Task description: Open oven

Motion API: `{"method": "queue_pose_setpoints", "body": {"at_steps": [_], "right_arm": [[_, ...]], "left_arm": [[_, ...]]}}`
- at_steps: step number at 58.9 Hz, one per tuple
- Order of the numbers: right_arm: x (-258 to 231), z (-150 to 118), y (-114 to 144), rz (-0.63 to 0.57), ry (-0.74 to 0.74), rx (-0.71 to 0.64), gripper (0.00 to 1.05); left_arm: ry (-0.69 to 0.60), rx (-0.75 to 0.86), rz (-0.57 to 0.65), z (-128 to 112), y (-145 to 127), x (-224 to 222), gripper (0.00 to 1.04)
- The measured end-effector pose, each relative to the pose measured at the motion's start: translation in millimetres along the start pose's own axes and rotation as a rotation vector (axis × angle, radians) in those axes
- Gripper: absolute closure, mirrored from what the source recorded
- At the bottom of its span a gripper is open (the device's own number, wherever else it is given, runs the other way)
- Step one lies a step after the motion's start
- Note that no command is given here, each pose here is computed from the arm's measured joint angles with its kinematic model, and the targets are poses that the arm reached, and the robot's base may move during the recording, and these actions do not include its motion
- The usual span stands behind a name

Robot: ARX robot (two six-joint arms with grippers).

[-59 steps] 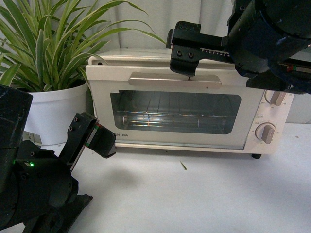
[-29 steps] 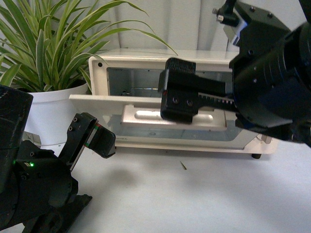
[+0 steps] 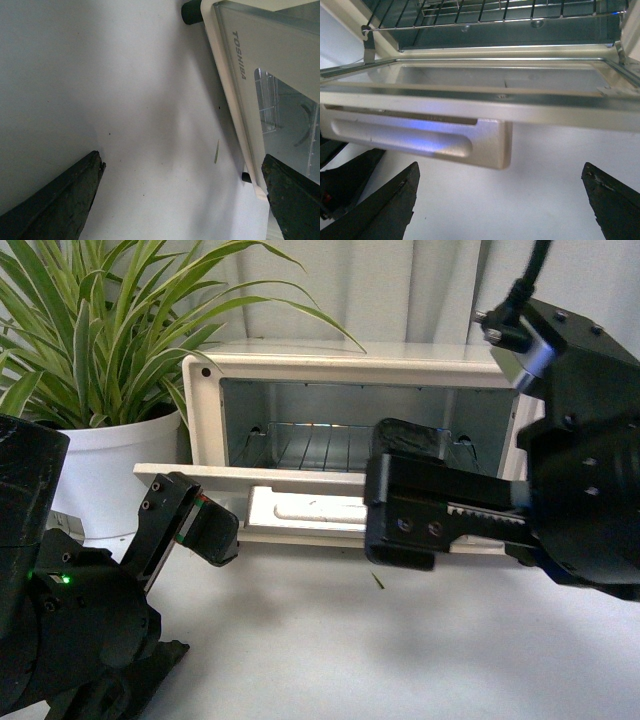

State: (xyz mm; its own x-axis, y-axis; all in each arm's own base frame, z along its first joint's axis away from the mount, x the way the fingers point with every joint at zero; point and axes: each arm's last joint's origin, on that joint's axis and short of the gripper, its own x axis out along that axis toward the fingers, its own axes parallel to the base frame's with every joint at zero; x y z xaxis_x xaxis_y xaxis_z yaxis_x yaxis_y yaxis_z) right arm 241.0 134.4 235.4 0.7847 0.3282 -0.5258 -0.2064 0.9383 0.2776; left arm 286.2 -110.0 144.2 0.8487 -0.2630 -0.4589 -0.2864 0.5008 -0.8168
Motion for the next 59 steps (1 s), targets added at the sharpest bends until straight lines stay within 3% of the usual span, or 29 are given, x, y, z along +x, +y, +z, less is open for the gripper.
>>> {"method": "queue_pose_setpoints", "body": {"at_steps": [18, 42, 59], "right_arm": [[-58.0, -22.2, -24.3, 0.072, -0.106, 0.037, 0.09], [-75.6, -61.1, -73.6, 0.023, -0.103, 0.108, 0.09], [-78.8, -71.1, -89.2, -0.015, -0.111, 0.105, 0.09]], "left_arm": [[-0.088, 0.206, 0.098, -0.2, 4.8, -9.7, 0.07], [-0.171, 0.558, 0.221, -14.0, 14.9, -20.4, 0.07], [-0.217, 0.854, 0.263, -29.5, 12.3, -25.3, 0.07]]}}
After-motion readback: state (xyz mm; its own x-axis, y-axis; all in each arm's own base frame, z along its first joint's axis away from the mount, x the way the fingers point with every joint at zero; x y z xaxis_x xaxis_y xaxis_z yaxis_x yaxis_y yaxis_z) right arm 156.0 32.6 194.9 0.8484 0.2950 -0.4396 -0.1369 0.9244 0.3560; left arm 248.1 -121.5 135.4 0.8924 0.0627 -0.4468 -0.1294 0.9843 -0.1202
